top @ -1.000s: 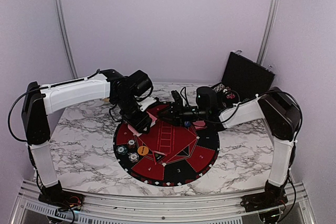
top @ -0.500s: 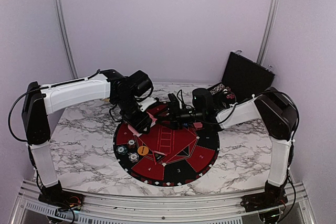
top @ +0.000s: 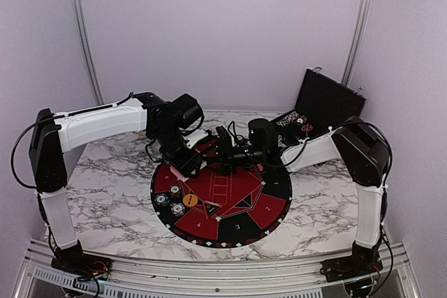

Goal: Distribute texas hold em gaming equipment
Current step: Pick up the poker card from the face-down deck piles.

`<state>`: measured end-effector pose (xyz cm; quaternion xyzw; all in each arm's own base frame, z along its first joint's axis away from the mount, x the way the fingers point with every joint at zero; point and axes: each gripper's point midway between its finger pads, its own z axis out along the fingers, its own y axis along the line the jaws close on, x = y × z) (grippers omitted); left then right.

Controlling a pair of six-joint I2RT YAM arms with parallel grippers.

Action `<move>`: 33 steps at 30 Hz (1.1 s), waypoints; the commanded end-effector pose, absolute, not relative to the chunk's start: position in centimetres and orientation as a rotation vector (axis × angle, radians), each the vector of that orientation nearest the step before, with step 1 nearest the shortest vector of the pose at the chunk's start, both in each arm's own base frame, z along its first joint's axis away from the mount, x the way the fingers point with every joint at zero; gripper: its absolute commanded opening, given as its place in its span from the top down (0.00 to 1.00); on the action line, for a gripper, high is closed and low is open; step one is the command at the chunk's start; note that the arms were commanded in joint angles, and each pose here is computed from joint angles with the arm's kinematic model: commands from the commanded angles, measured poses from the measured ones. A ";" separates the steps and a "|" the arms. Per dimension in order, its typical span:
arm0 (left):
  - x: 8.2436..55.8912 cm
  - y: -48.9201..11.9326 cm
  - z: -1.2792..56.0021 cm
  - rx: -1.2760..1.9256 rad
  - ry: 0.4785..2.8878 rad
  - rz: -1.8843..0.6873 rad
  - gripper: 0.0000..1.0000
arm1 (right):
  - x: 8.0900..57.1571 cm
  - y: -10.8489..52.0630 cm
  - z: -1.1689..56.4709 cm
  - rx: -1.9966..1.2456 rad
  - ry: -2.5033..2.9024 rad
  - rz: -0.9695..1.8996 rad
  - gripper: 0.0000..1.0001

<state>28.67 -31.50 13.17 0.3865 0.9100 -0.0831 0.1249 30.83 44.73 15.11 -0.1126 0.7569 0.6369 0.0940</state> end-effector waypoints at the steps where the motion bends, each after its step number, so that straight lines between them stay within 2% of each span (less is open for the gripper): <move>1: 28.7 -32.1 13.5 1.136 2.644 -0.260 0.68 | 30.7 46.1 15.5 -0.378 2.226 1.905 0.37; 10: 28.7 -32.1 13.5 1.140 2.642 -0.257 0.68 | 30.9 46.4 14.5 -0.369 2.259 1.877 0.38; 20: 28.7 -31.9 13.6 1.141 2.639 -0.247 0.68 | 31.7 45.8 13.8 -0.353 2.299 1.780 0.46; 33: 28.9 -31.8 13.6 1.141 2.636 -0.238 0.68 | 32.3 44.9 14.6 -0.338 2.279 1.759 0.49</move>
